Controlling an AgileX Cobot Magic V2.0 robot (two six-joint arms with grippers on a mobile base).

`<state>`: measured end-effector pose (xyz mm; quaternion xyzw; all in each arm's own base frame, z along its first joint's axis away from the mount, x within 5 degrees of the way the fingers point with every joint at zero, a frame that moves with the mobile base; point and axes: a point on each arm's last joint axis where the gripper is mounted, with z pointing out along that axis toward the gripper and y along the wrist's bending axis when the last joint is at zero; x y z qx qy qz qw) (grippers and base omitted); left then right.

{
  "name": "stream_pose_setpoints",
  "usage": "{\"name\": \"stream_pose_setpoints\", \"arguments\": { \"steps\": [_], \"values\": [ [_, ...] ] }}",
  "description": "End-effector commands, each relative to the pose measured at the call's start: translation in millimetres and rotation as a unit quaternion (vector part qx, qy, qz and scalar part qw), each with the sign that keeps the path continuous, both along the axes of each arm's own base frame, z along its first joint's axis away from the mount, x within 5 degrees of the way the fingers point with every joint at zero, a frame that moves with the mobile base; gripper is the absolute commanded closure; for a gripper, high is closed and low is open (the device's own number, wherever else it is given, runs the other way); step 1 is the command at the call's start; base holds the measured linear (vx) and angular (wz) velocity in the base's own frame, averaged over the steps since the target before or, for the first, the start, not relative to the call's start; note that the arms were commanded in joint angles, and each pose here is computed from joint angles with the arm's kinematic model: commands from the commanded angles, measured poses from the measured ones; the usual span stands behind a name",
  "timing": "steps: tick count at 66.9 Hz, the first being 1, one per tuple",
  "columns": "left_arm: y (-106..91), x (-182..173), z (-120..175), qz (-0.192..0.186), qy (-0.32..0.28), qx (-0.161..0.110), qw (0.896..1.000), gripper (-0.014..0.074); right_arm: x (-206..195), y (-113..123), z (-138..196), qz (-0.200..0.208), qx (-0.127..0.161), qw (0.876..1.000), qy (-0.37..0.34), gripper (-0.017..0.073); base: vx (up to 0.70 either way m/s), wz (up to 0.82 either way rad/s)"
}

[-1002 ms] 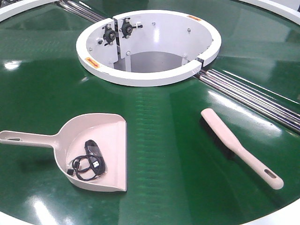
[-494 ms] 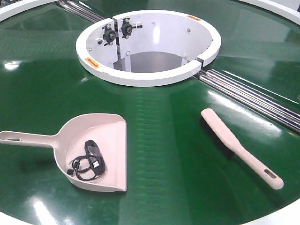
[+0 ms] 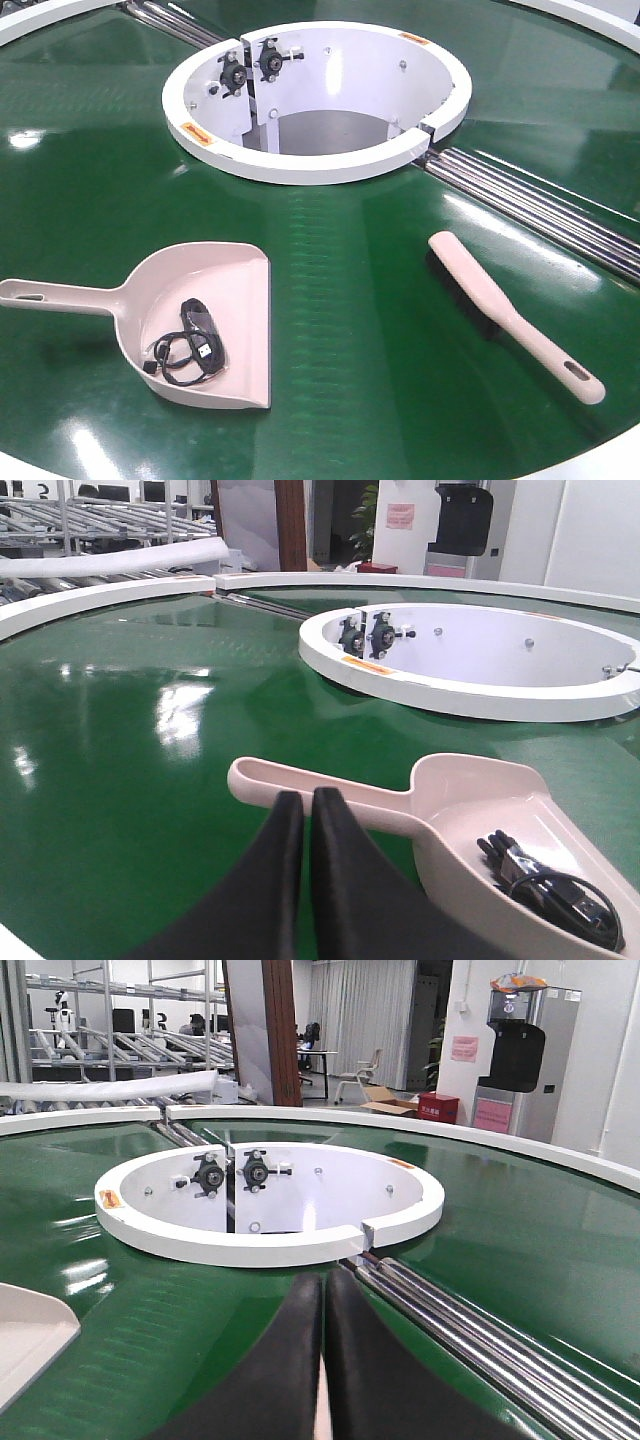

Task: Clean and inspect green conveyor with broom and dustpan

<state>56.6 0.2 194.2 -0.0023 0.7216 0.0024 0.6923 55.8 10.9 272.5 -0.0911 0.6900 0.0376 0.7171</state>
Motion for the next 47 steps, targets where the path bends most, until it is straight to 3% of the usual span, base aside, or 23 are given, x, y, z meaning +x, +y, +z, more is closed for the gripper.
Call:
{"name": "stream_pose_setpoints", "arguments": {
  "steps": [1,19,24,27,36,47],
  "values": [
    [0.0,-1,4,-0.001,-0.036,-0.006,0.999,0.06,-1,-1,14,-0.005,0.005,0.999,-0.043,0.0568,0.0,0.0],
    [0.0,-1,4,-0.001,-0.036,-0.006,0.999,0.06,-1,-1,14,-0.005,0.0,0.999,-0.043,0.0568,0.0,0.0],
    [0.0,-1,4,-0.001,-0.036,-0.006,0.999,0.06,0,-2,6,-0.017,-0.065,0.997,-0.046,0.0568,0.0,0.0],
    [0.0,-1,4,-0.001,-0.036,-0.006,0.999,0.06,0,-3,-2,-0.028,-0.083,0.995,-0.044,0.0568,0.0,0.0],
    [0.0,-1,4,-0.001,-0.036,-0.006,0.999,0.06,3,-7,-34,-0.06,-0.053,0.996,-0.028,0.0568,0.0,0.0],
    [0.0,-1,4,-0.001,-0.036,-0.006,0.999,0.06,2,-7,-64,-0.062,-0.023,0.998,-0.012,0.0568,0.0,0.0]
  ]
}}
